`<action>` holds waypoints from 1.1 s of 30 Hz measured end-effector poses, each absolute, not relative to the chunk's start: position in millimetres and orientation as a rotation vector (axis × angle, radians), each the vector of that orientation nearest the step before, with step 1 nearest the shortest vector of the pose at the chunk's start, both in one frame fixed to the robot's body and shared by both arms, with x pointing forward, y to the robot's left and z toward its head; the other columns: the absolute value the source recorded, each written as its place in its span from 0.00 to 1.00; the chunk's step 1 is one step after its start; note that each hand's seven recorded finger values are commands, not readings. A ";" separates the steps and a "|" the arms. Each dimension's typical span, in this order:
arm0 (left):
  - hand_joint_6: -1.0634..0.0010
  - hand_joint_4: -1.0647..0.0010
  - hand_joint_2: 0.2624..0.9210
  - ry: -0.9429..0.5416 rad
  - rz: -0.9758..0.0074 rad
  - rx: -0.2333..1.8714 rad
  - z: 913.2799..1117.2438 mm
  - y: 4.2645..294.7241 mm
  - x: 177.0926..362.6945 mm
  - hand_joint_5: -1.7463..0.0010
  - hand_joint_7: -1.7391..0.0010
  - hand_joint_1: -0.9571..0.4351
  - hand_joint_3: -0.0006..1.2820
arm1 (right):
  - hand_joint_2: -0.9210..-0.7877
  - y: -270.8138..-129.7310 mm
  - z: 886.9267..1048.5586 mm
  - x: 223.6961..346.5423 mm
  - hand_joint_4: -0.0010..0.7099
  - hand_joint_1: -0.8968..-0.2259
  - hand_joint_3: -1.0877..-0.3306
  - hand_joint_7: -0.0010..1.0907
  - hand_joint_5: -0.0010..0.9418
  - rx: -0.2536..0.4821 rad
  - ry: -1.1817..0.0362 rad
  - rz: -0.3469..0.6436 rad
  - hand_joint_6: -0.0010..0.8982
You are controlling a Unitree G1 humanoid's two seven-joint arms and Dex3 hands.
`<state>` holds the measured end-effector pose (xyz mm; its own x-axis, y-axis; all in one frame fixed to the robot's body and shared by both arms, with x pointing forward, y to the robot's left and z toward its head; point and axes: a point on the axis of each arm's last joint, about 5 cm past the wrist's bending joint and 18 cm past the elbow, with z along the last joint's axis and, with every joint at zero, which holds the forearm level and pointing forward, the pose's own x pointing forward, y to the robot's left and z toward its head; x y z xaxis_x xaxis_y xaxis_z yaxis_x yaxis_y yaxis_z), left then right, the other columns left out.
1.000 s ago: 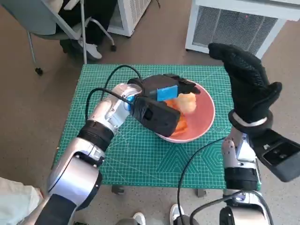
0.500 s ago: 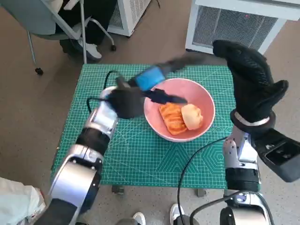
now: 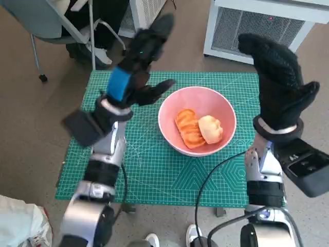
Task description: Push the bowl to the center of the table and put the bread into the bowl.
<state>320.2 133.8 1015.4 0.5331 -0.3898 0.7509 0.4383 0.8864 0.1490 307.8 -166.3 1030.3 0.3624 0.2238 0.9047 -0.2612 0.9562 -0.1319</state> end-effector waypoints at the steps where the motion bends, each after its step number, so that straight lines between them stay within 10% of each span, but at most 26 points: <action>1: 0.77 0.81 1.00 -0.883 -0.488 -0.074 1013.9 134.6 318.1 1.00 0.86 0.22 0.26 | 0.00 -165.7 1031.2 308.4 0.13 0.50 0.46 0.59 0.32 0.036 -1.160 0.314 0.00; 33: 0.67 0.84 1.00 -0.949 -0.392 -0.157 1005.6 139.3 295.0 1.00 0.95 0.24 0.26 | 0.00 -158.3 1040.3 315.2 0.26 0.53 0.42 0.59 0.15 -0.016 -1.132 0.379 0.00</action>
<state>295.0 139.3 1005.6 0.5184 -0.2570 0.8156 0.3933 0.9186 0.0395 315.2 -158.3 1040.3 0.3680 0.3035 0.8789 -0.2869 0.9362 -0.2031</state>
